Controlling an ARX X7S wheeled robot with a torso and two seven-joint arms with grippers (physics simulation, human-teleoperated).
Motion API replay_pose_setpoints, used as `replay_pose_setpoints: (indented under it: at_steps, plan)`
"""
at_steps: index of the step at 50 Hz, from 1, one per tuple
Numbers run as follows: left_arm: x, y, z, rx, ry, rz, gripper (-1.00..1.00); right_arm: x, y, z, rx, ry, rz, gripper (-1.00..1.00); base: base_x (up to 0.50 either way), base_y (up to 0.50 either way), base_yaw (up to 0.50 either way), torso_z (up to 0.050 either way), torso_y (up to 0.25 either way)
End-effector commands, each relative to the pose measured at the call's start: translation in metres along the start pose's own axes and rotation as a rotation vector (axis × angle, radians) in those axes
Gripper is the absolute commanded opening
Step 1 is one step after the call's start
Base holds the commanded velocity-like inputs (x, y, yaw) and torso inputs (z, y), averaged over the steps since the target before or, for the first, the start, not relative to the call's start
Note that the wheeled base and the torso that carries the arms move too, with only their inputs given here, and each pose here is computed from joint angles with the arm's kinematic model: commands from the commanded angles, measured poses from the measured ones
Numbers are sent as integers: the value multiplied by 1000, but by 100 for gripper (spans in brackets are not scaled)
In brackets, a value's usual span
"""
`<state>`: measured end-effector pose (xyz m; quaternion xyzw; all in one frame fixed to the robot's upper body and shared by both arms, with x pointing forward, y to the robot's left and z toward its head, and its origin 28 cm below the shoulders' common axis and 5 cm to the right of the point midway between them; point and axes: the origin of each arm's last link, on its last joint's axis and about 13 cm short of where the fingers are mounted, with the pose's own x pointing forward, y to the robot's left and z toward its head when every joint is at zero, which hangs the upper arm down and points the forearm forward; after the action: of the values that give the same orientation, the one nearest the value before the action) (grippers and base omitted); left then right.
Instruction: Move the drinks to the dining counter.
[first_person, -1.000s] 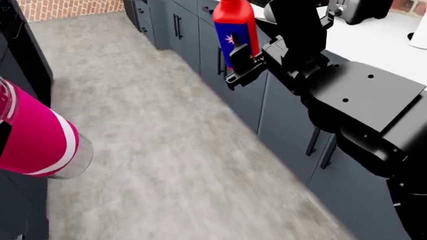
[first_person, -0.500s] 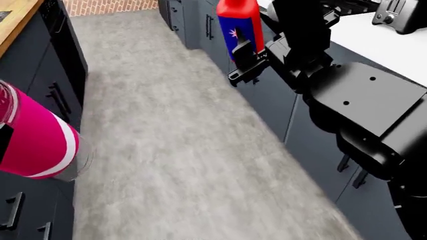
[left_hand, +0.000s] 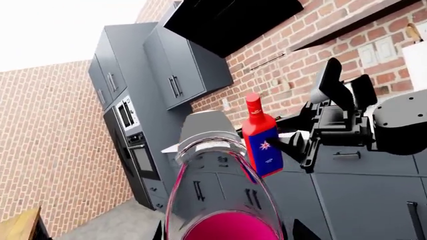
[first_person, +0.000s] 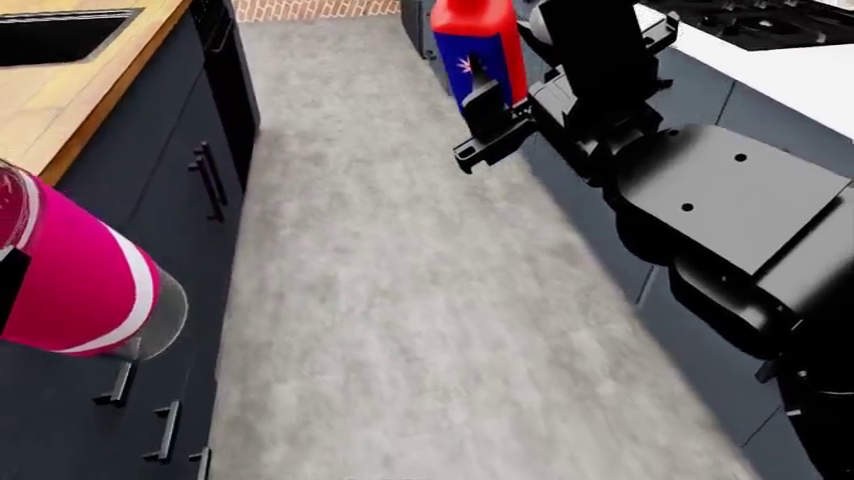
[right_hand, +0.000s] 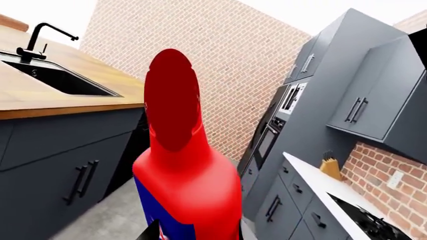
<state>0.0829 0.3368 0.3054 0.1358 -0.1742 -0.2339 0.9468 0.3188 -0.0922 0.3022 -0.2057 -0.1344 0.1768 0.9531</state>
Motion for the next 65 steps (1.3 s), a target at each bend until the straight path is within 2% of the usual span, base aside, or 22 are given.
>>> replay_pose_setpoints:
  at_steps: [1,11,27,28,30,31,33,41,49,50,52,54,65]
  plan:
    - [-1,0,0,-7,-2,4,-100,0,-4,4,-32,-23,-33,-100,0,0,500,0,0]
    - [-2,-1,0,-4,2,6,-100,1,-2,0,-49,-7,-23,-100,0,0,500,1,1]
    - [-2,-1,0,-6,2,5,-100,1,-4,-1,-6,2,-25,-100,0,0,500,0,1]
    - [-2,-1,0,-6,3,5,-100,1,-4,0,25,-13,-45,-100,0,0,500,0,0]
    - [-1,-1,-1,-7,2,3,-100,3,-6,0,87,19,-42,-100,0,0,64,0,0]
    - [-1,-1,-1,-8,2,3,-100,2,-6,0,62,8,-46,-100,0,0,0,0,0]
    - [-1,-1,-1,-7,4,2,-100,2,-6,0,65,6,-45,-100,0,0,0,0,0]
    - [0,0,-2,-8,4,-2,-100,2,-8,4,114,-17,-55,-100,0,0,0,0,1]
    - [0,-1,-2,-7,5,0,-100,1,-11,7,101,-28,-83,-100,0,0,0,1,0]
    - [-1,-1,-3,-8,5,2,-100,0,-12,8,121,-33,-84,-100,0,0,0,0,0]
    - [-1,-1,-3,-8,5,1,-100,0,-12,6,90,-25,-88,-100,0,0,0,0,5]
    - [0,-1,-2,-8,6,1,-100,1,-12,6,107,-23,-95,-100,0,0,0,0,0]
    - [0,-1,-3,-9,9,-4,-100,0,-11,4,106,-17,-81,-100,-9,-379,0,0,0]
